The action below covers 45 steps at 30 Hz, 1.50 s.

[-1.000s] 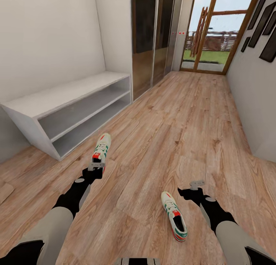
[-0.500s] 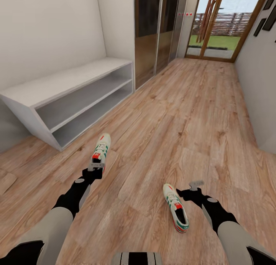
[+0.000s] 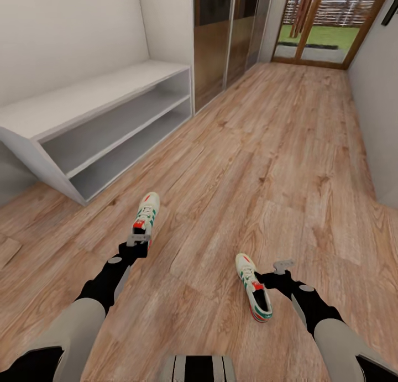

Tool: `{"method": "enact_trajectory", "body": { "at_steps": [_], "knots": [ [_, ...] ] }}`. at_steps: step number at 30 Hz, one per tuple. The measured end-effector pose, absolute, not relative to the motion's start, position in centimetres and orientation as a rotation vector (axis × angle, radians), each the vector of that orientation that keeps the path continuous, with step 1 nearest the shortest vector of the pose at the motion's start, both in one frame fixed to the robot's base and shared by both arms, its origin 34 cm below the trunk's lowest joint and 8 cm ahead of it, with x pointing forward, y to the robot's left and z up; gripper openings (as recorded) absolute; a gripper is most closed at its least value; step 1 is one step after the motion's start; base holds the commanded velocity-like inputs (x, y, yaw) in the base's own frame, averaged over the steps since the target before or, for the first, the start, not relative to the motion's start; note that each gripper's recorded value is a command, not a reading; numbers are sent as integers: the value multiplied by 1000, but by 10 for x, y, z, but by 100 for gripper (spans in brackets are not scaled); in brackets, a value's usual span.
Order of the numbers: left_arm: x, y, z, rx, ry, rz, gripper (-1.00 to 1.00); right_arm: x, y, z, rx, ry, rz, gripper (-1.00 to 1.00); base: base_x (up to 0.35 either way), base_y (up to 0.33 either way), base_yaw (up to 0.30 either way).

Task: Pick up the two gym shoes and the two sandals from the corridor floor and place them onto the hallstand (shoe rack) in the corridor, making sure they are on the rack and not on the floor. Arrange them so the two gym shoes are next to each other and the two sandals are next to each other.

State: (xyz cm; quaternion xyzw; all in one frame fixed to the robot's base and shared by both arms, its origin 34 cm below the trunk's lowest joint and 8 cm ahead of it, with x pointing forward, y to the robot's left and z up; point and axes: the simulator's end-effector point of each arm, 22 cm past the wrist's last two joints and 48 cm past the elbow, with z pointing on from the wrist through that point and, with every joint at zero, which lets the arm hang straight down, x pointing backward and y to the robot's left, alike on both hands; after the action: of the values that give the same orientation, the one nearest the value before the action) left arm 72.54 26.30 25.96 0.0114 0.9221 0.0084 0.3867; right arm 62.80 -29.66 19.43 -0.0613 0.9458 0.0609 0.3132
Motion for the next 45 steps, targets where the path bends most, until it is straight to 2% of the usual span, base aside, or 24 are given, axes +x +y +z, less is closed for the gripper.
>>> {"method": "enact_trajectory", "body": {
  "at_steps": [14,26,34,45],
  "knots": [
    [750,233,268,11,2330,-23,-100,611,-297,166,-157,2544,165,100,0,0,0],
    [749,234,270,14,2332,-17,-100,600,-288,159,-160,2564,181,100,-4,0,0],
    [759,235,284,15,2298,-13,-100,601,-290,160,-160,2560,174,100,-189,0,0],
    [772,236,304,16,2248,-8,-100,601,-291,161,-161,2560,173,100,-18,0,0]
  ]
}}
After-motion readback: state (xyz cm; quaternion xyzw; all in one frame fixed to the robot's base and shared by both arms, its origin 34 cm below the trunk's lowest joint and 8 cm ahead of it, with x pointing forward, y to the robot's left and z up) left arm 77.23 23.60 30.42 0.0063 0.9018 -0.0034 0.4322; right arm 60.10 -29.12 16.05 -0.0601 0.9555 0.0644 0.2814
